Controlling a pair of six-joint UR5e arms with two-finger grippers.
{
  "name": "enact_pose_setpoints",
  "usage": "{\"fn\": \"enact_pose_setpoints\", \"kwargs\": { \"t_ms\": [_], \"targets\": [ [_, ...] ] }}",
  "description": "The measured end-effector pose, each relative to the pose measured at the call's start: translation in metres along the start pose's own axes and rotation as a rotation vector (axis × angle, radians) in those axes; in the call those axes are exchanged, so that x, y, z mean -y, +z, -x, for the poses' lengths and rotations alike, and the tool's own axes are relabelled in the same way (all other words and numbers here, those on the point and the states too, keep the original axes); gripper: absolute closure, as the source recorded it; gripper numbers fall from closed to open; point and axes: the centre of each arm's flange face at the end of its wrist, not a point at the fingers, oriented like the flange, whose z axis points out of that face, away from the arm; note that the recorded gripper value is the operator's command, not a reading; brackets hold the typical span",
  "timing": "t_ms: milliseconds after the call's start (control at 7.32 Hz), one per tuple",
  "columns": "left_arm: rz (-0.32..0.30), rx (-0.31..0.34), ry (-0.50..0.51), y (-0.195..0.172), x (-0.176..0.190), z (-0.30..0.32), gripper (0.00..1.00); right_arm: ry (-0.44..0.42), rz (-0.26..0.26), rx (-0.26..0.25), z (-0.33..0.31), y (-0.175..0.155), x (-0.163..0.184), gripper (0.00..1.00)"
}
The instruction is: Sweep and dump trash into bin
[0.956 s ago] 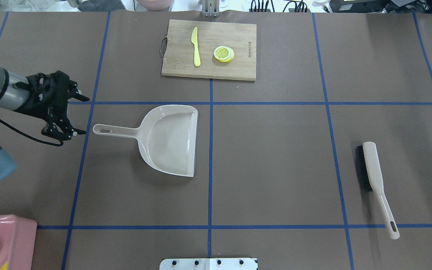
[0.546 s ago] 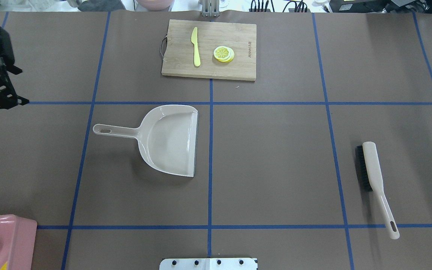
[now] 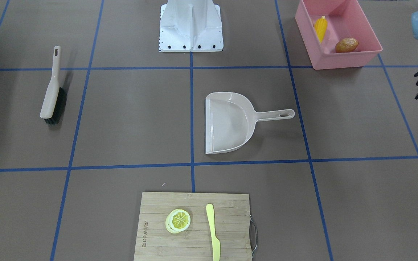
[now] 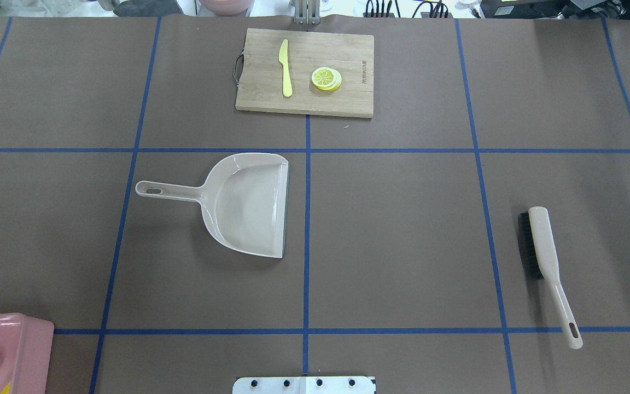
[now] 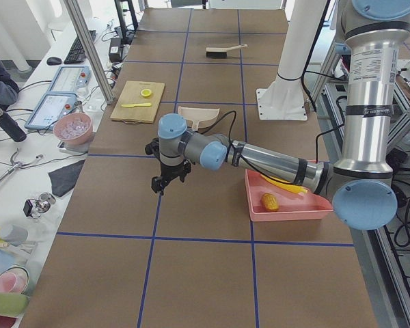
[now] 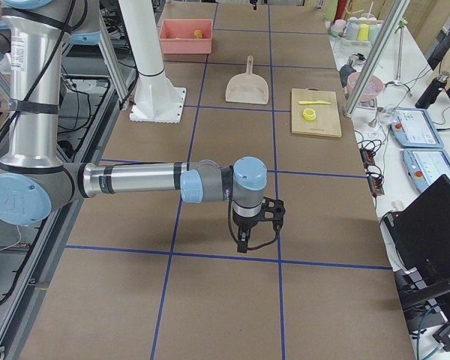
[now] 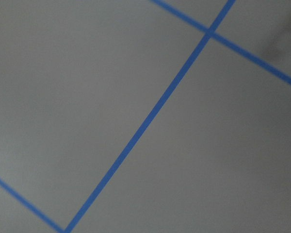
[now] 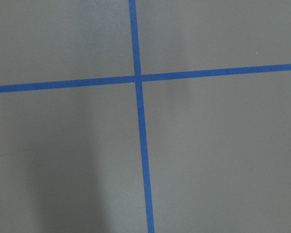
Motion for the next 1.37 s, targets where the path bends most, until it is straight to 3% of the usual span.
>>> {"fn": "enact_pose_setpoints", "kwargs": {
  "t_ms": [273, 546, 819, 1092, 1365],
  "targets": [
    [0.037, 0.004, -0.182, 0.014, -0.045, 0.045, 0.01, 0.005, 0.003, -0.002, -0.003, 0.001, -0.002, 0.00],
    [0.022, -0.042, -0.349, 0.017, -0.062, 0.058, 0.01, 0.009, 0.006, -0.003, -0.005, 0.002, -0.004, 0.00],
    [0.022, -0.098, -0.463, 0.024, -0.070, 0.061, 0.01, 0.013, 0.006, -0.003, -0.007, 0.003, -0.005, 0.00],
    [0.038, -0.105, -0.659, 0.029, -0.070, 0.065, 0.01, 0.016, 0.006, -0.003, -0.008, 0.002, -0.005, 0.00],
    [0.024, -0.102, -0.730, 0.028, -0.067, 0.065, 0.01, 0.018, 0.006, 0.000, -0.009, 0.002, -0.006, 0.00]
  ]
}}
